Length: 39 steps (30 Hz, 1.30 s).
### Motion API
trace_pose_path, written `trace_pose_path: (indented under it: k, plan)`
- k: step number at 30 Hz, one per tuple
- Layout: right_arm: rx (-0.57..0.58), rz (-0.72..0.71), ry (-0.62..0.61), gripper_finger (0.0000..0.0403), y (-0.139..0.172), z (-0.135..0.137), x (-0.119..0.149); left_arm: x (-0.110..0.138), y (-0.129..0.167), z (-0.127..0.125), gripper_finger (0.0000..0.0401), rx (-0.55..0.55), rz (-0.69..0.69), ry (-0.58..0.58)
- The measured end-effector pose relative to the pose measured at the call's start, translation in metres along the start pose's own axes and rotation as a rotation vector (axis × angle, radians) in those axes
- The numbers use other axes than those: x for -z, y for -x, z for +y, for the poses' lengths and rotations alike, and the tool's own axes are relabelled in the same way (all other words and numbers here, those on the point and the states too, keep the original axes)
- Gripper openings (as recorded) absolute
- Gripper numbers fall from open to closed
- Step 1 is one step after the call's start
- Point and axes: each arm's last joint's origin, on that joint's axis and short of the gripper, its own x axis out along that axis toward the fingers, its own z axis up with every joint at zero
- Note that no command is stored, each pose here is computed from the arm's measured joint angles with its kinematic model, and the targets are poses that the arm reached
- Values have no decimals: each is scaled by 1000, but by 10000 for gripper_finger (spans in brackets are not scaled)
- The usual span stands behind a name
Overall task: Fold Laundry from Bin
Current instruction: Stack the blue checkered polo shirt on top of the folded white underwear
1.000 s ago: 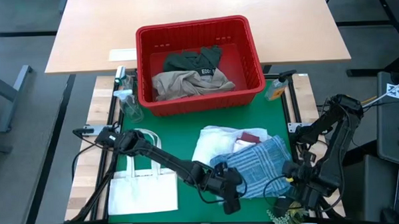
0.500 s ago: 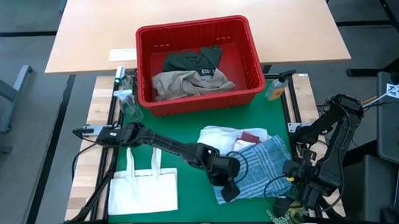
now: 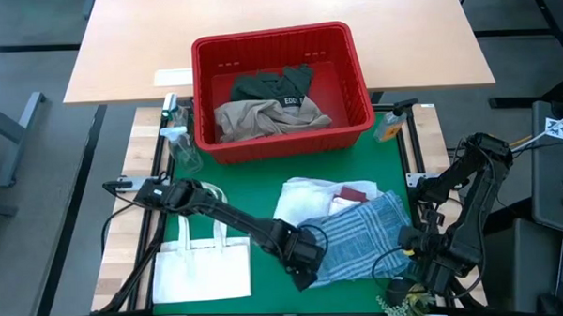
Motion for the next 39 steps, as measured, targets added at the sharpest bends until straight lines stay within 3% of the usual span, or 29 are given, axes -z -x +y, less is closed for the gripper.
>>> trace_pose_path:
  k: [5, 9, 17, 31, 35, 39]
  plan:
    - [-1, -2, 0, 177, 0, 0, 0, 1, -28, 8, 222, 0, -77, 77]
    - [-3, -3, 0, 177, 0, 0, 0, 1, -44, 9, 222, 66, -133, 102]
    - [-5, -4, 0, 177, 0, 1, 0, 2, -58, 15, 222, 29, -312, 203]
    - [-7, -4, 0, 177, 0, 1, 0, 10, -73, 25, 221, 21, -324, 232]
    - [-8, -5, 0, 177, 0, 1, 0, 10, -73, 26, 196, 32, -288, 225]
    - [-5, -40, 1, 177, 0, 1, -1, 14, -74, 25, 131, 23, -290, 217]
